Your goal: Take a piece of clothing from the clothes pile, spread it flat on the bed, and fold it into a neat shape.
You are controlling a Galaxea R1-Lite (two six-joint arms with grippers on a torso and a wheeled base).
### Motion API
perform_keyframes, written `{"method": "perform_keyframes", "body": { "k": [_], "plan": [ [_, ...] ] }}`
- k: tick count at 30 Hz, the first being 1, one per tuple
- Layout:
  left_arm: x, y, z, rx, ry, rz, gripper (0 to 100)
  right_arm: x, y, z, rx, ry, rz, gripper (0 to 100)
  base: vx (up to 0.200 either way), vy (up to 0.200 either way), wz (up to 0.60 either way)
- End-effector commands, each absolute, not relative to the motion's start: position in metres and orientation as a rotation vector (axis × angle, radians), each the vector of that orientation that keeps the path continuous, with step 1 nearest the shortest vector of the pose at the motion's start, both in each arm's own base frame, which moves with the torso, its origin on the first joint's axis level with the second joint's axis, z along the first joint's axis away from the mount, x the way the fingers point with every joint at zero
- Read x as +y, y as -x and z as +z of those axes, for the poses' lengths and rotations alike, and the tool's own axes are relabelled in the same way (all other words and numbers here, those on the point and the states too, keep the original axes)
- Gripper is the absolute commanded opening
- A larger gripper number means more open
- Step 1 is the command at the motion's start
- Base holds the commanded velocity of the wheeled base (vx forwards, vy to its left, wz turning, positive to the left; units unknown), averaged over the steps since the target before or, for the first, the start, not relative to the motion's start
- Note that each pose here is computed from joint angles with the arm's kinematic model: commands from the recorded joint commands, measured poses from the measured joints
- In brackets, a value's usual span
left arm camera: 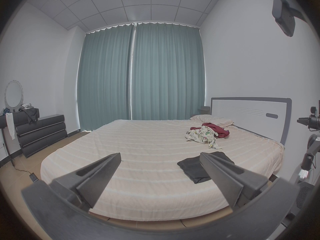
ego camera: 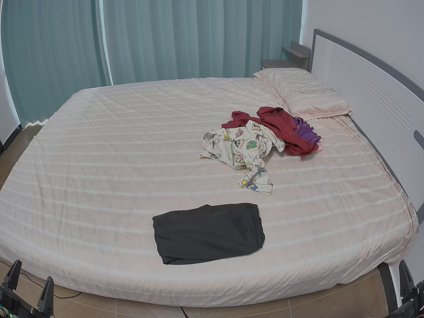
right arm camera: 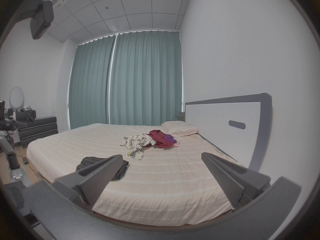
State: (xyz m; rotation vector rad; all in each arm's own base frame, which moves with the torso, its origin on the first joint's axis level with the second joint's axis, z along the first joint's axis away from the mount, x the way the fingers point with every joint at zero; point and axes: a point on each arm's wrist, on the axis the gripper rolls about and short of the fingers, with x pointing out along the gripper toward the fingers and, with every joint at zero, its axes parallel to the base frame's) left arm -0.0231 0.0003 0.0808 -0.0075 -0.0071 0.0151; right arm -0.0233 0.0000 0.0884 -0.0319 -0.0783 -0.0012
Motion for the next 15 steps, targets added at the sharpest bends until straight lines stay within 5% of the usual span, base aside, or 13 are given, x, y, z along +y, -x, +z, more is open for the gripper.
{"method": "perform_keyframes", "body": {
  "k": [1, 15],
  "plan": [
    [0.0003, 0.0229, 0.0762, -0.005, 0.008, 0.015, 100, 0.0007, 0.0231, 0.0832, -0.075, 0.012, 0.030, 100, 0.000, 0.000, 0.00],
    [0.0003, 0.0229, 0.0762, -0.005, 0.008, 0.015, 100, 0.0030, 0.0232, 0.0827, -0.073, 0.037, 0.128, 100, 0.000, 0.000, 0.00]
  ]
}}
